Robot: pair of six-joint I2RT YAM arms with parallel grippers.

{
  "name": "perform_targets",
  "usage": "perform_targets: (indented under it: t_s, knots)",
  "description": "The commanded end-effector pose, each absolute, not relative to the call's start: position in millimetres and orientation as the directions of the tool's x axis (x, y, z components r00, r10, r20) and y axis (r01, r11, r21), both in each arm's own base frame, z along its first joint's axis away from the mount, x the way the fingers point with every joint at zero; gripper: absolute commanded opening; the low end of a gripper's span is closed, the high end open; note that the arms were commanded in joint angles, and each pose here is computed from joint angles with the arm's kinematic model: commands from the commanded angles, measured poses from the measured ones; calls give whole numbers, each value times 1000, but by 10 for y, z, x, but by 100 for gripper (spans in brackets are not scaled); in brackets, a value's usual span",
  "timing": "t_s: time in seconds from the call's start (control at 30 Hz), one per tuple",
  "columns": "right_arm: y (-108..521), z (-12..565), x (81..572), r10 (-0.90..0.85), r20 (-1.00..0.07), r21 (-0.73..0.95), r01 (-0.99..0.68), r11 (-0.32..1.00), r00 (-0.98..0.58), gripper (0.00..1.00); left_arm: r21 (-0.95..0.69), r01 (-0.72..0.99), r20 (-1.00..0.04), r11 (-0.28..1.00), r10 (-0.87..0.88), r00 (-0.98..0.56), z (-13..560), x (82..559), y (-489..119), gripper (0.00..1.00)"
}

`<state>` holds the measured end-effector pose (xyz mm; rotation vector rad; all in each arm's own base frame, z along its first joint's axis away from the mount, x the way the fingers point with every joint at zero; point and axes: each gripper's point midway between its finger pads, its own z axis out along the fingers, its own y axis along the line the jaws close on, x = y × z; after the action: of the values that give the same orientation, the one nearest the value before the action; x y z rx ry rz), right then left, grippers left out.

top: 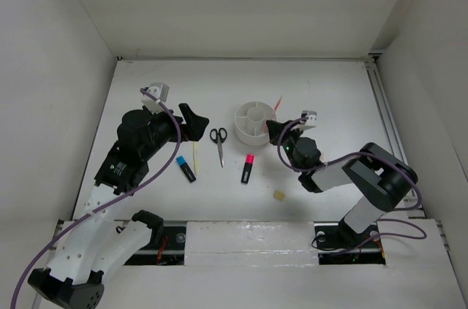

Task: Sort the stationery into containers
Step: Place the pen in the storage box, then pick up the pen from the center of the board.

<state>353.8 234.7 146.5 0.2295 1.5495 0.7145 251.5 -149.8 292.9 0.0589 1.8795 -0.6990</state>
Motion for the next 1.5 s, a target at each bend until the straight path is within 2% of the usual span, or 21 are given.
perform_targets:
  t_s: [0.0,0.1,0.13,0.17,0.33,0.53,0.6,0.63,0.7,0.8,0.83,0.9,0.93,0.97,1.07,1.2,1.3,1.37,1.4,1.47]
  knots:
    - [2349,1746,3538,628,-776,610,-315,727,-53,0,-435,385,-876,814,-285,-388,3023,2533,-1532,100]
    - [2351,1734,3517,627,-777,609,-322,725,-58,7,-435,385,-876,814,-285,-388,3023,2533,-1532,100]
    - [2351,1734,3516,627,-777,609,-322,725,-58,16,-435,382,-874,815,-282,-396,2998,2549,-1538,100]
    - [2351,1734,3516,627,-777,609,-322,725,-58,21,-435,382,-874,815,-282,-396,2997,2549,-1538,100]
    - [2370,1724,3487,624,-779,606,-338,720,-68,37,-435,382,-874,815,-282,-396,2997,2549,-1538,100]
    - [2403,1735,3441,626,-776,607,-356,711,-74,37,-434,375,-875,819,-284,-393,2997,2559,-1525,100]
    - [2408,1645,3446,610,-787,601,-342,723,-92,30,-434,367,-870,823,-277,-407,2950,2567,-1529,100]
    - [2408,1645,3446,610,-787,601,-342,723,-92,30,-434,367,-870,823,-277,-407,2950,2567,-1529,100]
    - [2390,1659,3426,617,-783,603,-347,718,-84,35,-434,367,-870,823,-277,-407,2950,2567,-1529,100]
    - [2431,1820,3343,639,-766,609,-400,685,-72,49,-432,361,-871,827,-279,-404,2949,2576,-1515,100]
    - [2413,1952,3322,654,-755,613,-414,673,-55,58,-430,351,-872,832,-282,-400,2948,2588,-1498,100]
    - [2468,2066,3242,644,-763,596,-452,663,-61,64,-425,327,-869,844,-278,-410,2892,2616,-1472,100]
    - [2502,2309,3192,662,-749,592,-485,643,-36,66,-432,307,-861,848,-286,-420,2855,2648,-1468,100]
    - [2538,2293,3175,623,-781,563,-482,671,-45,67,-435,276,-853,857,-294,-432,2818,2687,-1446,100]
    - [2610,2627,3060,616,-788,532,-529,661,-22,70,-440,256,-843,861,-298,-447,2788,2717,-1445,100]
    - [2604,2753,2947,594,-804,512,-541,667,-29,70,-442,217,-826,870,-300,-478,2667,2779,-1428,100]
    - [2557,2973,2855,606,-795,515,-554,655,-23,76,-463,166,-797,871,-328,-506,2583,2836,-1430,100]
    - [2558,2892,2860,553,-831,497,-527,689,-62,78,-461,133,-770,877,-320,-552,2444,2875,-1451,100]
    - [2546,3072,2856,551,-833,488,-532,692,-47,78,-464,106,-757,880,-332,-563,2409,2901,-1443,100]
    - [2555,2917,2850,454,-886,439,-497,748,-100,79,-449,65,-718,891,-316,-620,2178,2944,-1464,100]
